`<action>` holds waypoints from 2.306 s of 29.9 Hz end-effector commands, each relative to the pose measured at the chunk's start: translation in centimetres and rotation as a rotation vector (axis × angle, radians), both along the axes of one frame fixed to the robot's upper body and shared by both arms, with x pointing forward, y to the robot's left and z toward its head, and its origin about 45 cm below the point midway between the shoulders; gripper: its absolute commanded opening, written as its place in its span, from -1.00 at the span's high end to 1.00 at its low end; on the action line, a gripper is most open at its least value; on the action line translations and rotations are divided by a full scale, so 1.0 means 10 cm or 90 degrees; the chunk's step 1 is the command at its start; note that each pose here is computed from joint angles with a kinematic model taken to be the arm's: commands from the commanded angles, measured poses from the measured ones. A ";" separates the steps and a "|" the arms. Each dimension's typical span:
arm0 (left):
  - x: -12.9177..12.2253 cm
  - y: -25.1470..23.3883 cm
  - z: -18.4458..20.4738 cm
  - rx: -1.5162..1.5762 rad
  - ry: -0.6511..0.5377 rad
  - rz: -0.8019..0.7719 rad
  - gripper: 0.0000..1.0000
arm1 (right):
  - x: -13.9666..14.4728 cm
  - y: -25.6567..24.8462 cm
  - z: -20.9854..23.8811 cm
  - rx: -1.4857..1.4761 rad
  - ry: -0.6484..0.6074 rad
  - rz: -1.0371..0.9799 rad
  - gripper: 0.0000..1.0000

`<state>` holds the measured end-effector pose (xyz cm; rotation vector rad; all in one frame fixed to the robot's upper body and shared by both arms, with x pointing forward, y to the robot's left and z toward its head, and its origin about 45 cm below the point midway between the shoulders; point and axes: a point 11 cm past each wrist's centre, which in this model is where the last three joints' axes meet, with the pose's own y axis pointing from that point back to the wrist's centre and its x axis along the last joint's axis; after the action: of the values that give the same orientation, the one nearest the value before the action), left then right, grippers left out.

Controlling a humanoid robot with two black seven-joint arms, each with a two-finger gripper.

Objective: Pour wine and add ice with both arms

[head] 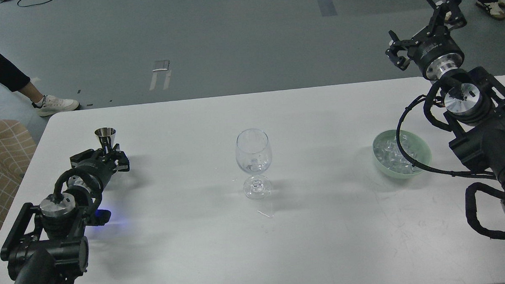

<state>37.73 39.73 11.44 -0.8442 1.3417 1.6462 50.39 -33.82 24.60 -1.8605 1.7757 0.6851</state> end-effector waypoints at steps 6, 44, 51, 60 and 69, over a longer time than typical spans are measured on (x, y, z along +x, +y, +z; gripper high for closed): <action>0.01 0.00 0.01 0.000 -0.001 -0.001 0.47 | -0.02 -0.01 -0.04 0.000 0.004 -0.001 -1.00; 0.01 0.00 0.03 0.010 0.003 -0.012 -0.86 | -0.01 -0.01 -0.02 0.001 0.002 -0.001 -1.00; 0.01 0.05 0.05 0.017 0.001 -0.007 -0.94 | -0.02 -0.01 -0.03 0.001 0.003 -0.001 -1.00; 0.06 0.03 0.22 0.023 -0.021 -0.014 -0.94 | -0.01 -0.01 -0.02 0.001 0.002 -0.001 -1.00; 0.07 0.13 0.36 0.042 -0.034 -0.015 -0.94 | -0.02 -0.01 -0.03 0.002 0.003 -0.001 -1.00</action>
<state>38.46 40.75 14.65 -0.8256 1.2601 1.6281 50.25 -33.96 24.38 -1.8578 1.7779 0.6877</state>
